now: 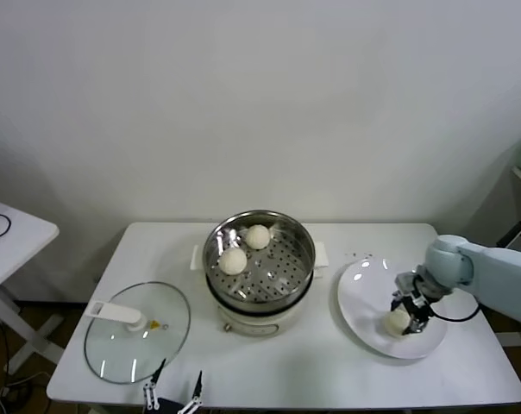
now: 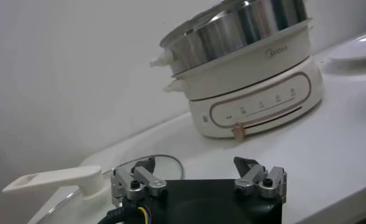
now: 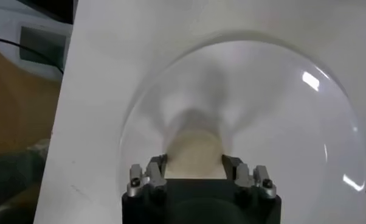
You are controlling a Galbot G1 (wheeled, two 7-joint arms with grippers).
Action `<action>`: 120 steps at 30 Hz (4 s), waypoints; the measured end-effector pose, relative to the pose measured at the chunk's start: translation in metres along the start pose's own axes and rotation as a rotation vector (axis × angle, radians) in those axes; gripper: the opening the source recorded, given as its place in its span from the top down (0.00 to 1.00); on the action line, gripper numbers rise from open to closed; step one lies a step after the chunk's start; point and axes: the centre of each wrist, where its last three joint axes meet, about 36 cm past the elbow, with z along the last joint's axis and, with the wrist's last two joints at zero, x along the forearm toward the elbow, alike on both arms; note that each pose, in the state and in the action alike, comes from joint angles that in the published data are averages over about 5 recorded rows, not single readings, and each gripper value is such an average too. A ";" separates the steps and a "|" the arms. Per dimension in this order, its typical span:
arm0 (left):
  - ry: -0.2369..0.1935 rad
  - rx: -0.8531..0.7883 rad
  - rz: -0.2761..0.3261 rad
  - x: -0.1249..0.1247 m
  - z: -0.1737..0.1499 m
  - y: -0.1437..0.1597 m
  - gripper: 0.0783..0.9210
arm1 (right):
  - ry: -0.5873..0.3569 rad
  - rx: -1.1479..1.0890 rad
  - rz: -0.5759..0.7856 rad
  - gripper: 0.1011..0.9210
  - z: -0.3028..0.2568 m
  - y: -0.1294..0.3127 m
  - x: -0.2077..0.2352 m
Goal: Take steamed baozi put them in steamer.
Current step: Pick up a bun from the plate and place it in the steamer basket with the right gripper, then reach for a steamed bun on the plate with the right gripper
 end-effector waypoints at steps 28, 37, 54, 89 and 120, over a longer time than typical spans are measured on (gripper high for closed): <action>-0.007 -0.009 -0.004 0.003 -0.003 0.002 0.12 | 0.017 0.689 0.194 0.41 -0.163 -0.052 0.259; -0.012 -0.010 -0.006 0.003 -0.005 0.003 0.12 | 0.072 0.970 0.232 0.41 -0.262 -0.041 0.272; -0.004 -0.012 -0.013 0.005 -0.002 0.005 0.12 | 0.102 1.214 0.202 0.41 -0.355 -0.046 0.163; 0.009 -0.026 -0.005 0.009 0.001 0.006 0.12 | 0.060 1.158 0.167 0.12 -0.334 -0.075 0.127; 0.019 -0.013 -0.010 0.013 0.001 0.002 0.12 | 0.053 0.063 0.061 0.12 0.014 -0.049 0.061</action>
